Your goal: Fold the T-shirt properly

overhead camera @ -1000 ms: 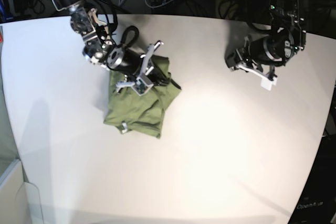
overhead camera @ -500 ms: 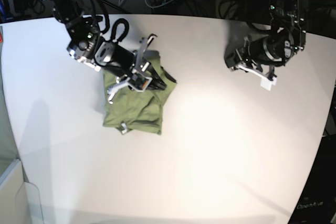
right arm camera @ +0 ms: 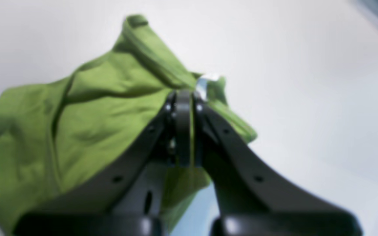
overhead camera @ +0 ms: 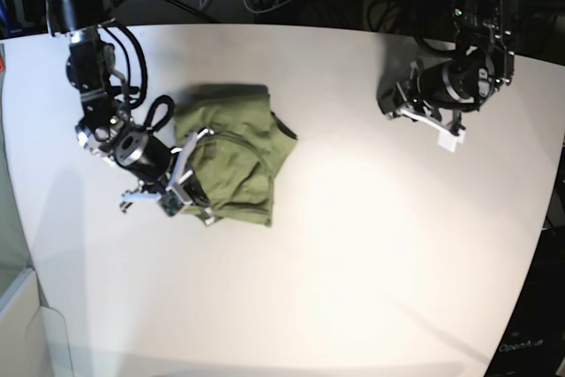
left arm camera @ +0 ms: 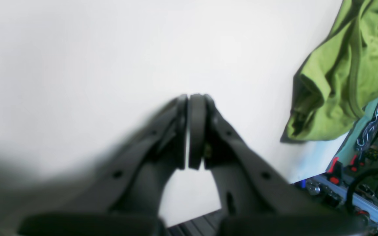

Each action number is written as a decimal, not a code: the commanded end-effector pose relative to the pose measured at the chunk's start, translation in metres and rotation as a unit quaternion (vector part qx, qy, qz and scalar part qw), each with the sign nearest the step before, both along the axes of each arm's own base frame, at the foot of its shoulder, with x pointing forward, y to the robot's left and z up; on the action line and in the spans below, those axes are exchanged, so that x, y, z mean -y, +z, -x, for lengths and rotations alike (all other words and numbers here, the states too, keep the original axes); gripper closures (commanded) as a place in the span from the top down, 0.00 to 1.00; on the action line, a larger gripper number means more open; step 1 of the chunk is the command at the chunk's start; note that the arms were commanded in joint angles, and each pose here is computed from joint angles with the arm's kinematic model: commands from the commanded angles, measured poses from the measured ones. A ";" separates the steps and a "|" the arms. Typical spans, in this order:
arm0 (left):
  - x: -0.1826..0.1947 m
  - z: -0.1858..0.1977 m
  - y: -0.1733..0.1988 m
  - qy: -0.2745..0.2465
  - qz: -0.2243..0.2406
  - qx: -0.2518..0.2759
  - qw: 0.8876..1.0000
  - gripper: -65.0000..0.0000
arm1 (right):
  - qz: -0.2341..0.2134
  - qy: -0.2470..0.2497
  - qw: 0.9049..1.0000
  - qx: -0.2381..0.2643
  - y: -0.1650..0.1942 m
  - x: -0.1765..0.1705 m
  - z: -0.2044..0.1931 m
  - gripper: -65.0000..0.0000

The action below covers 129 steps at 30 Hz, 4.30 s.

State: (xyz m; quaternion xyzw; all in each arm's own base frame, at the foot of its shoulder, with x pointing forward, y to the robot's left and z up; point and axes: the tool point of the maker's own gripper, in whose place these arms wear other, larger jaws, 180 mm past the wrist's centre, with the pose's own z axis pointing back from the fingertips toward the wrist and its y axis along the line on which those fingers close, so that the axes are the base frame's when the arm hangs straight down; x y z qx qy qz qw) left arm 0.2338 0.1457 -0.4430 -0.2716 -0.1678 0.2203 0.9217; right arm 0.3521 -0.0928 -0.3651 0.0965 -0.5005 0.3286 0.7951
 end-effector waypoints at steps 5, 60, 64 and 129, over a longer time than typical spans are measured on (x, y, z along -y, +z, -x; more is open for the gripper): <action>-0.006 0.000 -0.001 0.000 -0.014 -0.006 1.000 0.02 | -0.032 -0.009 0.999 0.007 -0.004 -0.003 -0.008 0.00; -0.074 0.088 0.049 -0.086 -0.155 -0.006 0.984 0.02 | 0.029 -0.186 0.977 -0.102 -0.026 0.120 0.229 0.00; -0.088 0.115 0.035 -0.105 -0.211 -0.038 0.971 0.02 | 0.020 -0.209 0.967 -0.147 -0.052 0.124 0.253 0.00; 0.026 0.173 -0.207 -0.117 -0.190 -0.001 0.975 0.03 | 0.135 -0.332 0.851 -0.385 -0.291 0.107 0.348 0.14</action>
